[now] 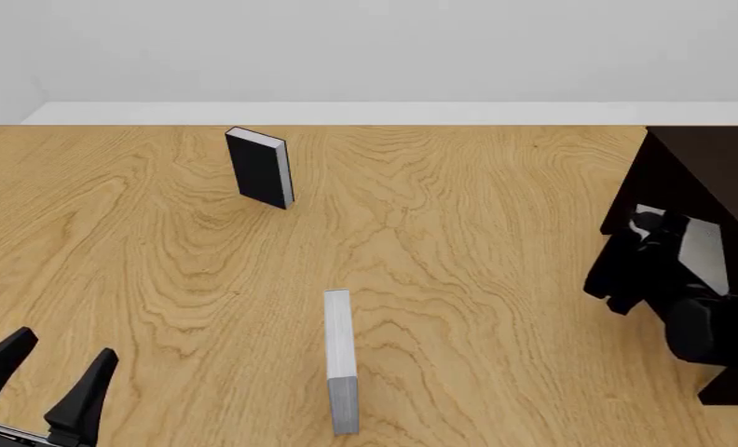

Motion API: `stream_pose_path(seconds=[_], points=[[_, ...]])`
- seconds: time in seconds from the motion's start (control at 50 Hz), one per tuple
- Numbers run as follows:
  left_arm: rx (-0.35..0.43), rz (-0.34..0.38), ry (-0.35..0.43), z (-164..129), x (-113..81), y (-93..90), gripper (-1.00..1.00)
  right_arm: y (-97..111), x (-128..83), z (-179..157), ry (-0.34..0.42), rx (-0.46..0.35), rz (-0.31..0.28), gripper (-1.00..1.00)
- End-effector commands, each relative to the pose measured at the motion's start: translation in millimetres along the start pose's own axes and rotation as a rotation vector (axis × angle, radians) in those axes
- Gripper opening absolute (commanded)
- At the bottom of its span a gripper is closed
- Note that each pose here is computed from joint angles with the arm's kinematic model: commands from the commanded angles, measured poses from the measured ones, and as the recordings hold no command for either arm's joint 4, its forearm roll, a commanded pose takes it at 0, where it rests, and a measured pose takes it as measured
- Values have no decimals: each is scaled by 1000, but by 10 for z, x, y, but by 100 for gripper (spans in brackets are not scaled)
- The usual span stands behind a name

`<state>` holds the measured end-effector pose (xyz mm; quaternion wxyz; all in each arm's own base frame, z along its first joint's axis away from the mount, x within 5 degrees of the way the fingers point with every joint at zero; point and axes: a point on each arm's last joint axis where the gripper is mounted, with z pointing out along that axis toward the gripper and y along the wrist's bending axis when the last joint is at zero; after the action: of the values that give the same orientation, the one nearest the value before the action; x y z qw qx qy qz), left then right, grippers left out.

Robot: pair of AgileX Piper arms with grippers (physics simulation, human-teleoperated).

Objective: Pick up the book on the right and place it on the cabinet shelf.

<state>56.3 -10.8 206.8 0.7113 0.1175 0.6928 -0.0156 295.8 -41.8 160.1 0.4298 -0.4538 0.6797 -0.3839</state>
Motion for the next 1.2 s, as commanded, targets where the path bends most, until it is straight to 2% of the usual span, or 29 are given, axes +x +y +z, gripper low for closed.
stream_pose_path(seconds=[0.02, 0.76, 0.84, 1.2], points=[[0, 0, -1, -1, -1, 0, 100, -26, 70, -55, 21, 14, 5, 100], [5, 1, 1, -1, 2, -3, 100, -107, 208, -201, 66, 53, 13, 100], [6, 0, 1, 0, 1, -3, 100, -136, 248, -235, 79, 65, 35, 100], [6, 3, 1, 0, 1, -3, 100, -119, 334, -300, 110, 63, 49, 100]])
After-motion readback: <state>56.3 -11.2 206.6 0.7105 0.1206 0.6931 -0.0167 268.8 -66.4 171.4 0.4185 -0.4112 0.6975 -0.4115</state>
